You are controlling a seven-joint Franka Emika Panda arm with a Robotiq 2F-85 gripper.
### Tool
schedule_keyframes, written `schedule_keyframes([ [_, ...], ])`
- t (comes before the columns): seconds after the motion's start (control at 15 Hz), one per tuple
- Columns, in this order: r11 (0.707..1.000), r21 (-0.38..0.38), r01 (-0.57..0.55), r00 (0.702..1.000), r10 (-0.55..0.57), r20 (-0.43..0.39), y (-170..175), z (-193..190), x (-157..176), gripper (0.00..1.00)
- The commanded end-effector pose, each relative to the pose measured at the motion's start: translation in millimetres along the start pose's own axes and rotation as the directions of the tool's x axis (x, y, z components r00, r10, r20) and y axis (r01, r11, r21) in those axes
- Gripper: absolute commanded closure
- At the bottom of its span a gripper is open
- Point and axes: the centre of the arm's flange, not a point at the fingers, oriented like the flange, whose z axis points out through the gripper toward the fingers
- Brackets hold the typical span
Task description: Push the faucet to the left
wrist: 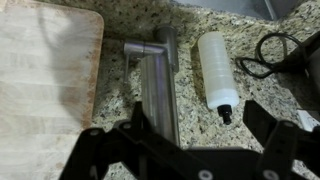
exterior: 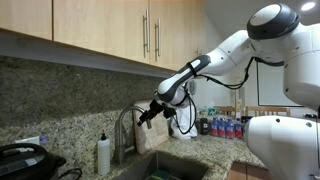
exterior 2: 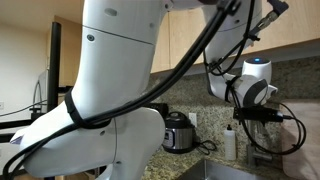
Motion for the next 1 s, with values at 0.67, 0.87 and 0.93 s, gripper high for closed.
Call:
schedule_keyframes([
  [0.67, 0.996, -0.068, 0.060, 0.998, -0.059, 0.017, -46.8, 15.5, 6.3, 0.00],
  [0.87, 0.993, -0.091, 0.070, 0.998, -0.069, 0.011, -65.0, 11.5, 11.6, 0.00],
  [0.93, 0.994, -0.092, 0.065, 0.998, -0.064, 0.018, -70.8, 12.5, 12.6, 0.00],
])
